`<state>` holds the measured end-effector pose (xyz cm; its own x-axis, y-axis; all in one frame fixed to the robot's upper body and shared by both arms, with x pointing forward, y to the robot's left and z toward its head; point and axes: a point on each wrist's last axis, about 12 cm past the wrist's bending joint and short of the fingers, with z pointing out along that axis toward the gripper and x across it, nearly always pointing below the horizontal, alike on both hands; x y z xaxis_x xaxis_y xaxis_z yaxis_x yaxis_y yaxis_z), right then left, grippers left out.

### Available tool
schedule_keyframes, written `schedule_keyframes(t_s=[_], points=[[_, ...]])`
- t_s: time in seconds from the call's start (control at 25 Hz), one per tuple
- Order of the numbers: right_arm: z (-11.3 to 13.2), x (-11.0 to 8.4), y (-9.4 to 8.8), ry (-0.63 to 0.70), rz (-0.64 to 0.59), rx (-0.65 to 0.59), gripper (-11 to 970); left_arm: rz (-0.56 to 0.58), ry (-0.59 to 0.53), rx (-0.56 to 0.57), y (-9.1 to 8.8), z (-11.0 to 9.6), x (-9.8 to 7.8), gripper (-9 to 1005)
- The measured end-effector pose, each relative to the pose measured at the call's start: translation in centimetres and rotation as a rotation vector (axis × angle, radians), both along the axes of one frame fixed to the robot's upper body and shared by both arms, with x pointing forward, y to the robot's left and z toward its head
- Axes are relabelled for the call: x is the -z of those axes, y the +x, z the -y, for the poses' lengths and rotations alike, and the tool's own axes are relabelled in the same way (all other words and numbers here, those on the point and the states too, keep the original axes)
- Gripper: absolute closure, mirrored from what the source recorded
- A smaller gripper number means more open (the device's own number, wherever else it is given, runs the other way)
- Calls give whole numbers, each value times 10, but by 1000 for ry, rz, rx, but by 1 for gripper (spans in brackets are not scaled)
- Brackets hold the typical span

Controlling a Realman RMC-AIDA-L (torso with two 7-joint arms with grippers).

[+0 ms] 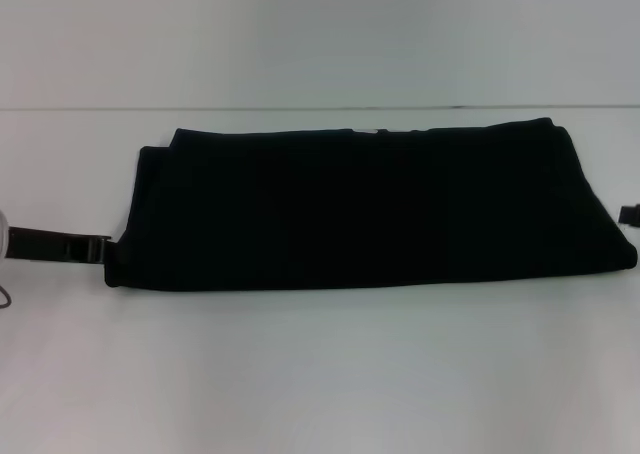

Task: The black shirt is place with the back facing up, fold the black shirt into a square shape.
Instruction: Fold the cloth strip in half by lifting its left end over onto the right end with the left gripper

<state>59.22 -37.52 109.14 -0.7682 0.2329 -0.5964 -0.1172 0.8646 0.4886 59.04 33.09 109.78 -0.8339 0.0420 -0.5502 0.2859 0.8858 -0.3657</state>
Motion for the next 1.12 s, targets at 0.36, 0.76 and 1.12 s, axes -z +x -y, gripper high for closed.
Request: schedule_keyframes(t_s=[0.36,0.76,1.12], points=[[14,-25,-15,142,133,-31,637,-7,-60,-37,-8,-15,-7,975],[-10,-28,-10,199,210,-144,358,-38,-69,-14,-15,-16,-4,912],[-18,-30,-7,186,239,-206,166,-63,-111,-52,-20,-25,-12,846]])
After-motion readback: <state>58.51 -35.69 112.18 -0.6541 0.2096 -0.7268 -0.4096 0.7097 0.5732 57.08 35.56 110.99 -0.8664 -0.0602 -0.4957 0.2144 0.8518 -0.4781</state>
